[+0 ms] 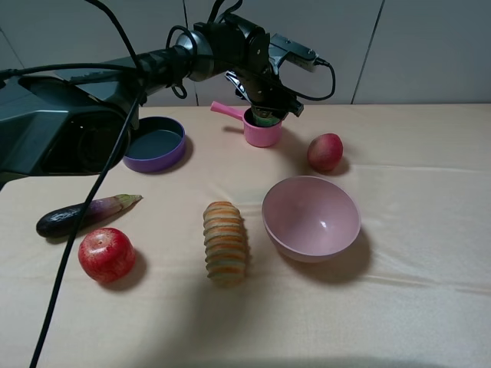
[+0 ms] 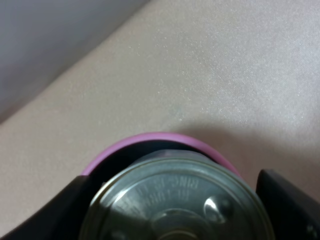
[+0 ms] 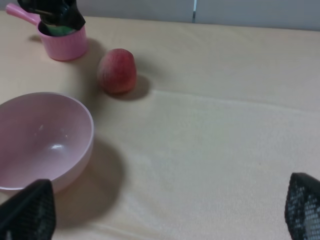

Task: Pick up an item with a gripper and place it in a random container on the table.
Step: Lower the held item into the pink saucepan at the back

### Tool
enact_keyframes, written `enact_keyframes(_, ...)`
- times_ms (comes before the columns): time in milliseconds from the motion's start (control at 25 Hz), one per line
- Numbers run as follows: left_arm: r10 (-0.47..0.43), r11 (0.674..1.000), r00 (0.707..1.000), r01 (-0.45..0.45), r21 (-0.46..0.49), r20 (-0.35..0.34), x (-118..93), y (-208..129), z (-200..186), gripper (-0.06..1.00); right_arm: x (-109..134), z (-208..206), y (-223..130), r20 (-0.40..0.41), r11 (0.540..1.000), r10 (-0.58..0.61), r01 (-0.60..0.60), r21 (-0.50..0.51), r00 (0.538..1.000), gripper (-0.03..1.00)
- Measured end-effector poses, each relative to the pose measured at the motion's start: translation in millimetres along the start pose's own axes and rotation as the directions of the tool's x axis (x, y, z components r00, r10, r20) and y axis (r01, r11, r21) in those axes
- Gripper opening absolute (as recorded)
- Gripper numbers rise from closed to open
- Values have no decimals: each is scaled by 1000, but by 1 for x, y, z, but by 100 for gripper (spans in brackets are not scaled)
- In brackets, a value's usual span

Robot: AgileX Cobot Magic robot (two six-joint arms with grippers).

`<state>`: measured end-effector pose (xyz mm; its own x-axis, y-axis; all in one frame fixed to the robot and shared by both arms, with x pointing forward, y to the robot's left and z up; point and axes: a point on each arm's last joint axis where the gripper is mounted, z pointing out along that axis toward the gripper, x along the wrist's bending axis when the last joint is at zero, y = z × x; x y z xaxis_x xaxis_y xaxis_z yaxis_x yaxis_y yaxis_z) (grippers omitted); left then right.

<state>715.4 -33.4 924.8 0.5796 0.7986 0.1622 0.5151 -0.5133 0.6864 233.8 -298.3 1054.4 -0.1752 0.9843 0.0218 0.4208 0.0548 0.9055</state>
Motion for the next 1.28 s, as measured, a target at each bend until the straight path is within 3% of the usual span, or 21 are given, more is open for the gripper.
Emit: enact_keyframes(1280, -3, 1000, 1000, 3, 19, -14, 7, -3, 1, 67, 0, 0, 0, 0, 1000, 0, 0, 0, 1000, 69)
